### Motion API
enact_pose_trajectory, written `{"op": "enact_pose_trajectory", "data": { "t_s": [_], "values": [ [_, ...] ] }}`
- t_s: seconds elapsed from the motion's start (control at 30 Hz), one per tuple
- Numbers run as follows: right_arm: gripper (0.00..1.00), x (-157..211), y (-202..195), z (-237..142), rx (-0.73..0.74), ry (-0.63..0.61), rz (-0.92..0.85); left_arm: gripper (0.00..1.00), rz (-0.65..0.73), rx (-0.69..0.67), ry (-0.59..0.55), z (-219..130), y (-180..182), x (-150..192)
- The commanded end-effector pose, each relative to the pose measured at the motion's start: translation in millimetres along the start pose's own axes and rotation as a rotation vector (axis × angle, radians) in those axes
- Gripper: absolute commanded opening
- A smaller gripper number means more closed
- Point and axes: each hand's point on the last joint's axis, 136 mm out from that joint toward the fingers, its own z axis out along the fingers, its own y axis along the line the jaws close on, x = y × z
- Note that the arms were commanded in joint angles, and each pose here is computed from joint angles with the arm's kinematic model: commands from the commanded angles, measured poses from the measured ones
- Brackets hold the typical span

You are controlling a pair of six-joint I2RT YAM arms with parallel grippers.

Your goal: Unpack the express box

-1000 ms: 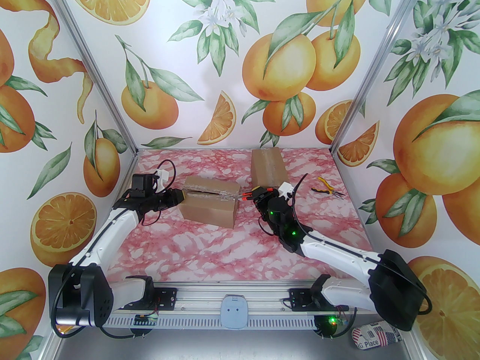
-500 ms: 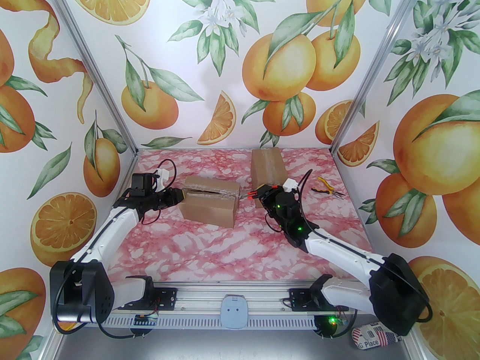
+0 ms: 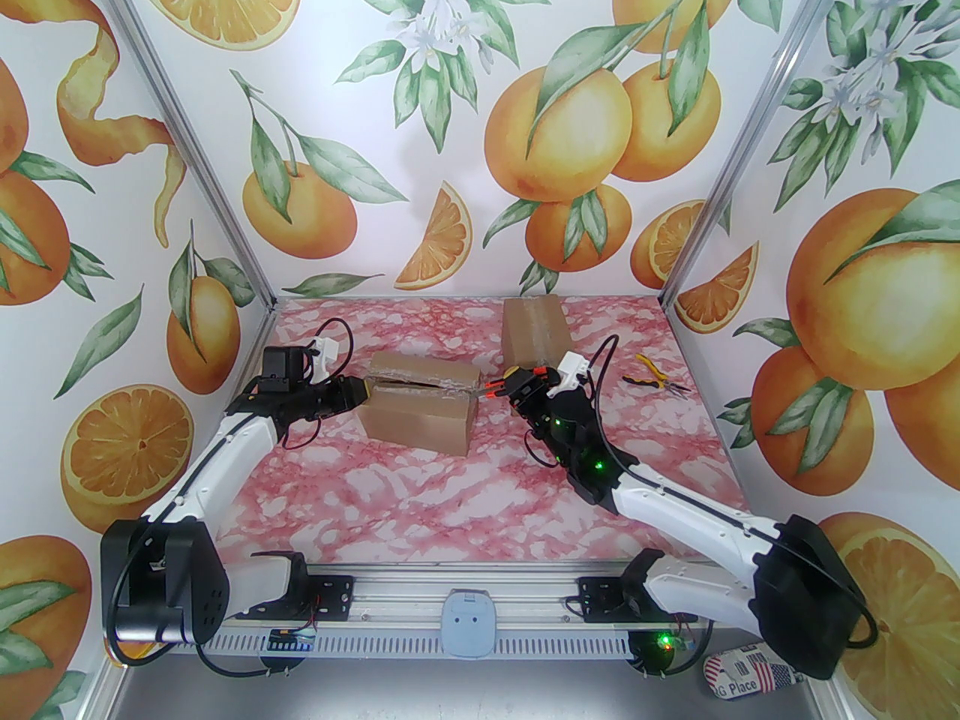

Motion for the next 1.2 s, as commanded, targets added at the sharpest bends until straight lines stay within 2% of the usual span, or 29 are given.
{"op": "enact_pose_trajectory", "data": {
  "t_s": [0.0,0.17,0.43,0.87,1.17],
  "values": [
    [0.0,-9,2,-1,0.011,-0.048,-0.028,0.26,-0.183,-0.244,0.344,10,65,102],
    [0.0,-11,-2,-1,0.035,-0.06,-0.055,0.26,-0.185,-0.246,0.352,11,66,104],
    [0.0,-5,3,9,-0.015,-0.051,-0.03,0.25,-0.187,-0.246,0.353,10,66,105],
    [0.0,-15,10,-3,-0.038,-0.085,-0.025,0.24,-0.192,-0.247,0.361,11,67,108],
    [0.0,-2,1,9,0.002,-0.035,-0.026,0.24,-0.196,-0.249,0.364,11,68,111]
  ]
}}
